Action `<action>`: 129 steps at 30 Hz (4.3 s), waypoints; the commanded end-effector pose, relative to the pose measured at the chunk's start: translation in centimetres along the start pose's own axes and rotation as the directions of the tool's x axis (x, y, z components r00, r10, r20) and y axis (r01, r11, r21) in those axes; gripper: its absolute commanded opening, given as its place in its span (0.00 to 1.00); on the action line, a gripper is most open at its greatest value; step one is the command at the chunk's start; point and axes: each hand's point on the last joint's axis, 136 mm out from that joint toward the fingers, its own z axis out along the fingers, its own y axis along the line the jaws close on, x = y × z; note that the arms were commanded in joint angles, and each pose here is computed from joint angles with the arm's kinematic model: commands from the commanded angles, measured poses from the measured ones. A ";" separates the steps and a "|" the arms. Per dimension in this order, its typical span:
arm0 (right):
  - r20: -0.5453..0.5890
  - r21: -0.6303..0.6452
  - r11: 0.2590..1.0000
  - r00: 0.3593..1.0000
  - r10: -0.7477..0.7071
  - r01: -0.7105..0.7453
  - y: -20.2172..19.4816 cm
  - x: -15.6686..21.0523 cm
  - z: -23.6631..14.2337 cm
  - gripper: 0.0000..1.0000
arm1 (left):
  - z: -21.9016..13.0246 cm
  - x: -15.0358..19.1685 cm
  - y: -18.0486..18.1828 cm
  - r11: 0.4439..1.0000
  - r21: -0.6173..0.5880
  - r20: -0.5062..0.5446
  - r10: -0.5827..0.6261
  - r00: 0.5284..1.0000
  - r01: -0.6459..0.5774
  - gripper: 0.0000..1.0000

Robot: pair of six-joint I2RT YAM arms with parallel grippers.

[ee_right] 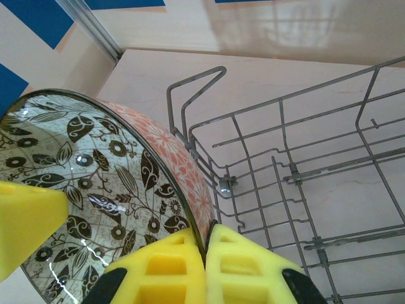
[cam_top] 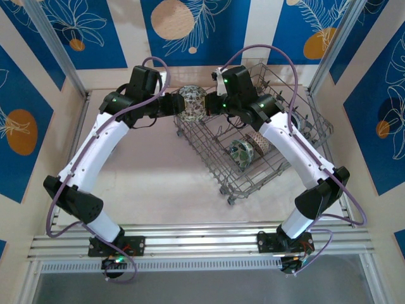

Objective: Load the bowls into the dish rack

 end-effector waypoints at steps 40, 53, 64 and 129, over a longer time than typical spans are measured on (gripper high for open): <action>0.004 0.728 0.686 0.999 -0.036 0.022 -17.8 1.8 2.6 0.00 | -3.6 1.9 12.1 0.962 -0.140 0.068 -0.227 0.972 0.234 0.77; -0.121 0.781 0.601 0.985 -0.123 0.171 -17.5 3.0 5.2 0.00 | -2.8 2.4 12.9 0.959 -0.146 0.048 -0.238 0.970 0.243 0.78; -0.181 0.793 0.552 0.965 -0.189 0.257 -17.5 2.8 6.9 0.00 | -3.1 2.5 12.9 0.956 -0.147 0.053 -0.250 0.967 0.255 0.78; -0.372 0.756 0.344 0.798 -0.474 0.557 -14.8 3.0 10.1 0.00 | -3.0 3.1 12.9 0.956 -0.136 0.050 -0.257 0.965 0.262 0.78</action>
